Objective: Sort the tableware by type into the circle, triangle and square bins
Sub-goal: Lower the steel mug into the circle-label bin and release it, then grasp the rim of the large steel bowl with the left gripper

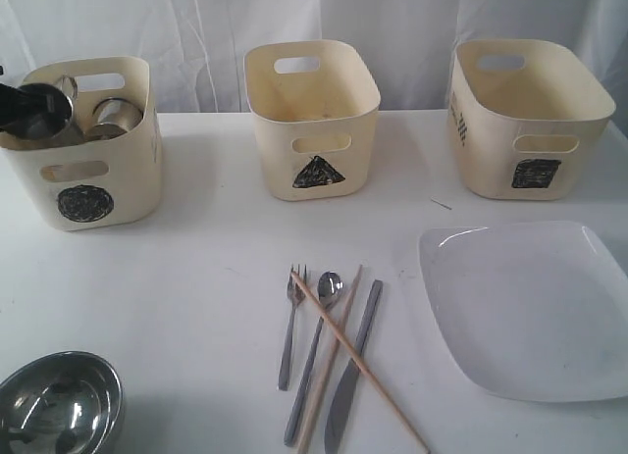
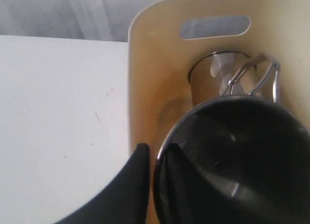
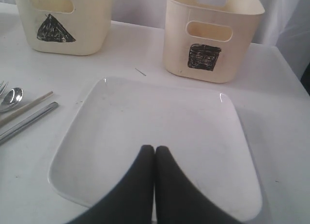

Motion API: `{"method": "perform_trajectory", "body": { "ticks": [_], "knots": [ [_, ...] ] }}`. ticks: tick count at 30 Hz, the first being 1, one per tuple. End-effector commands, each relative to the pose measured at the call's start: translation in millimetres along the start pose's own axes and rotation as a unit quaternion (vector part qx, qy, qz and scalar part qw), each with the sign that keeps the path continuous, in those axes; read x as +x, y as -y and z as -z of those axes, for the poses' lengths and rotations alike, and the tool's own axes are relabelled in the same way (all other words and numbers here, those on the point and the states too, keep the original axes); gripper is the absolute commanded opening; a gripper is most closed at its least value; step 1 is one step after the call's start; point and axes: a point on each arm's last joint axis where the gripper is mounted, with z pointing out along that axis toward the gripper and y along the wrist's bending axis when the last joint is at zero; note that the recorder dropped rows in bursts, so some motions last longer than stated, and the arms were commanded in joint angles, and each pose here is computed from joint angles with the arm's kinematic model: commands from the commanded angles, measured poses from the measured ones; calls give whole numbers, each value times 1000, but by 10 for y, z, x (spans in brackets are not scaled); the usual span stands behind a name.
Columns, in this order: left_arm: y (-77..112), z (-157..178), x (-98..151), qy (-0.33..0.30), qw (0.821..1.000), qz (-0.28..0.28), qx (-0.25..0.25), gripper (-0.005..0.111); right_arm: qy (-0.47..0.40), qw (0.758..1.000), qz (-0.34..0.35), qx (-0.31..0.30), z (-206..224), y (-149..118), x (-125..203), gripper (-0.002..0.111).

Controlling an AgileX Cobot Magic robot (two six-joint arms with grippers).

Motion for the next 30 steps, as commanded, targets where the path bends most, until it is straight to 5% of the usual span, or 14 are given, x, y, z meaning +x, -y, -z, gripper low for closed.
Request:
{"method": "perform_trajectory", "body": {
  "ticks": [1,4,6,9,12,14,17,20,25,27,28,30],
  "knots": [
    [34,271,-100,-34,999,2,9,51,5,1000,2,1,2,2,-1,0],
    [52,560,-117,-97,995,0,17,60,5,1000,2,1,2,2,-1,0],
    [82,896,11,-222,974,-12,36,57,5,1000,2,1,2,2,-1,0],
    [191,1155,396,-382,904,-114,152,54,5,1000,2,1,2,2,-1,0],
    [395,1206,890,-423,856,-84,285,54,5,1000,2,1,2,2,-1,0],
    [419,1243,1142,-441,837,-84,313,54,5,1000,2,1,2,2,-1,0],
    [374,1265,1483,-460,830,-100,301,54,5,1000,2,1,2,2,-1,0],
    [332,1238,1711,-447,849,-92,264,54,5,1000,2,1,2,2,-1,0],
    [325,1241,1829,-435,856,-98,261,50,5,1000,2,1,2,2,-1,0],
    [328,1233,1818,-434,859,-86,256,26,5,1000,2,1,2,2,-1,0],
    [331,1234,1817,-435,860,-82,256,4,5,1000,2,1,2,2,-1,0],
    [353,1231,1706,-434,857,-76,266,0,5,1000,2,1,2,2,-1,0]
  ]
}}
